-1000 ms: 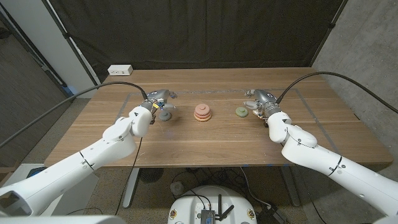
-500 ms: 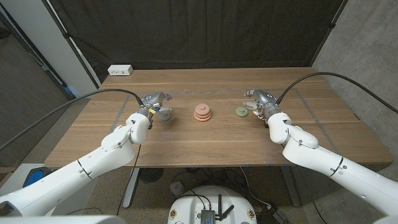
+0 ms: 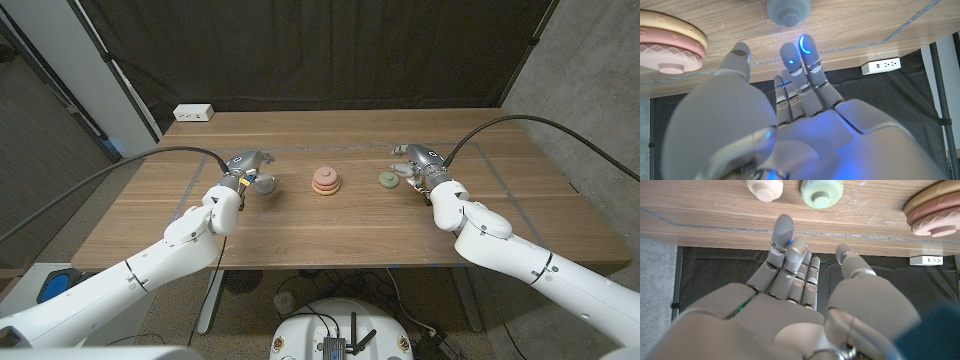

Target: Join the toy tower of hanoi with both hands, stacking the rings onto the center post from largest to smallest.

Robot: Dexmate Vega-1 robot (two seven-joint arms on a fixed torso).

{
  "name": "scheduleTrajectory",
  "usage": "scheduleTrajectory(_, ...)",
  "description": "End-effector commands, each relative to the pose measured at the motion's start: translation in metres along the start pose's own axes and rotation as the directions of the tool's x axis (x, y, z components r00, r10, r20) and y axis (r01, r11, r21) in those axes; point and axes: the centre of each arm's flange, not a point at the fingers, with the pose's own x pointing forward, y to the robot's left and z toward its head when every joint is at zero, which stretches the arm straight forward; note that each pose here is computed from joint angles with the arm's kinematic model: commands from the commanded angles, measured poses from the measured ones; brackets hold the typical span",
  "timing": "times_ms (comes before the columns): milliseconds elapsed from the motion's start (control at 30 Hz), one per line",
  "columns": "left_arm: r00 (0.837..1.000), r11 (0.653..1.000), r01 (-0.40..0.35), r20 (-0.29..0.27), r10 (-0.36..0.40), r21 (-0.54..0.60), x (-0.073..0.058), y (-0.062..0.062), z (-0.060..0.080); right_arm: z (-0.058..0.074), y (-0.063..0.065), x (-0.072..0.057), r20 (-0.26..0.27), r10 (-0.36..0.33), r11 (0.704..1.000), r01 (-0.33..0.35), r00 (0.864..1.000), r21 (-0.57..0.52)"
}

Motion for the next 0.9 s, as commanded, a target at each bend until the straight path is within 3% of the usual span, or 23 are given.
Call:
scheduleTrajectory(33,1.0,1.0,0.005,-0.004,-0.005,0.005,-0.004,-0.002,-0.001,0.002,0.002,-0.001,0.004,0.006,1.0,-0.006,1.0,-0.002)
scheduleTrajectory(900,1.0,1.0,0.003,0.012,-0.003,0.011,-0.004,0.006,-0.002,0.013,0.001,0.008,-0.033,0.06,0.995,-0.062,0.998,-0.073)
